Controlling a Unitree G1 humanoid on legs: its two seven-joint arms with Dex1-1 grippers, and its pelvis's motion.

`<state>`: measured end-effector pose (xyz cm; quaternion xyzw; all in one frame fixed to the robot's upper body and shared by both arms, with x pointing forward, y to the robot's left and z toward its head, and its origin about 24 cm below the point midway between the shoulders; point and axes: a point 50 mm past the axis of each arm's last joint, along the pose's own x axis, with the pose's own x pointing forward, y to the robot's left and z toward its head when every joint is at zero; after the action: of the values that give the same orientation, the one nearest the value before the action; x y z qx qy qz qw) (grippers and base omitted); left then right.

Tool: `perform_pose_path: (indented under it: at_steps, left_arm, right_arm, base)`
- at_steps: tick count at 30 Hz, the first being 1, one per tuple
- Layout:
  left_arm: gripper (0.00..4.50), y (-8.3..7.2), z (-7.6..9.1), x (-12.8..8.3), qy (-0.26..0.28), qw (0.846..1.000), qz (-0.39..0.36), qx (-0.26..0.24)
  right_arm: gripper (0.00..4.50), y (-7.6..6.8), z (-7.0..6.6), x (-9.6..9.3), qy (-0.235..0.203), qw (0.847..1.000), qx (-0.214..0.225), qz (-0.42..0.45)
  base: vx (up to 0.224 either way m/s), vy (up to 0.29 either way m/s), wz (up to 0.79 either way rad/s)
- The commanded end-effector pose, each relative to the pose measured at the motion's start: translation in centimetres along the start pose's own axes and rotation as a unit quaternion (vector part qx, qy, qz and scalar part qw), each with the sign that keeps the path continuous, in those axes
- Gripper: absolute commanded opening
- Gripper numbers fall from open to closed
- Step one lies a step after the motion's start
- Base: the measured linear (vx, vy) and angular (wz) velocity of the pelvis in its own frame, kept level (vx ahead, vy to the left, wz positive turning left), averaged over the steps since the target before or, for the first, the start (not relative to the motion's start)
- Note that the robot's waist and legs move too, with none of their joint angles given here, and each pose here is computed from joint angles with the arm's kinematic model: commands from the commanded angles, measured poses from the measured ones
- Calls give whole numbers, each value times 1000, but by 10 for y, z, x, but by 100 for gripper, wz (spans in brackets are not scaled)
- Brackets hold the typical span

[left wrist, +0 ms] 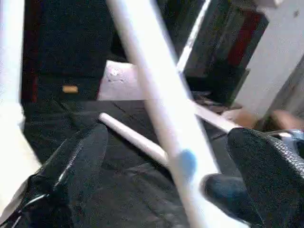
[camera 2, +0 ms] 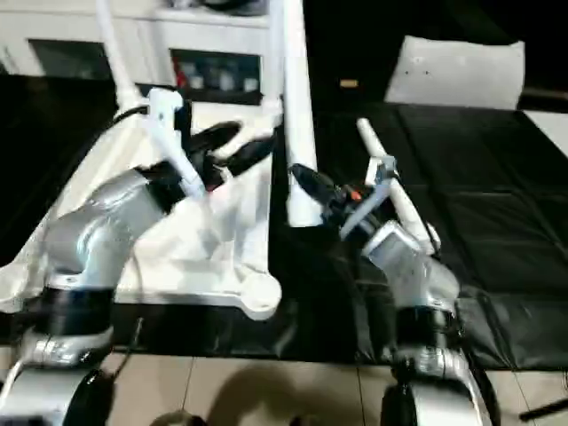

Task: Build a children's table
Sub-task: Pick table leg

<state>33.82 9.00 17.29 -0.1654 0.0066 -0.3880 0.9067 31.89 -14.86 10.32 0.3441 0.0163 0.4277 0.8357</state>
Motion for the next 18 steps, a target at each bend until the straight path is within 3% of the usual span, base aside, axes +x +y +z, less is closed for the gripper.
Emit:
perform_pose_path:
  at_steps: [1,5,12,18]
  left_arm:
    - [450,2,4,5,-3,1000,1,-28]
    - [432,-2,0,12,1,997,-26,-69]
    - [414,-12,12,11,-51,988,-92,-114]
    - [414,-19,11,5,-51,977,-152,-138]
  right_arm:
    - [188,16,-1,3,2,999,5,51]
    - [188,35,-9,0,10,995,23,96]
    - [188,38,-12,-2,25,995,24,93]
    - [187,39,-12,-2,31,995,25,93]
  base:
    - [0,0,0]
    - [0,0,0]
    - [0,0,0]
    - [0,0,0]
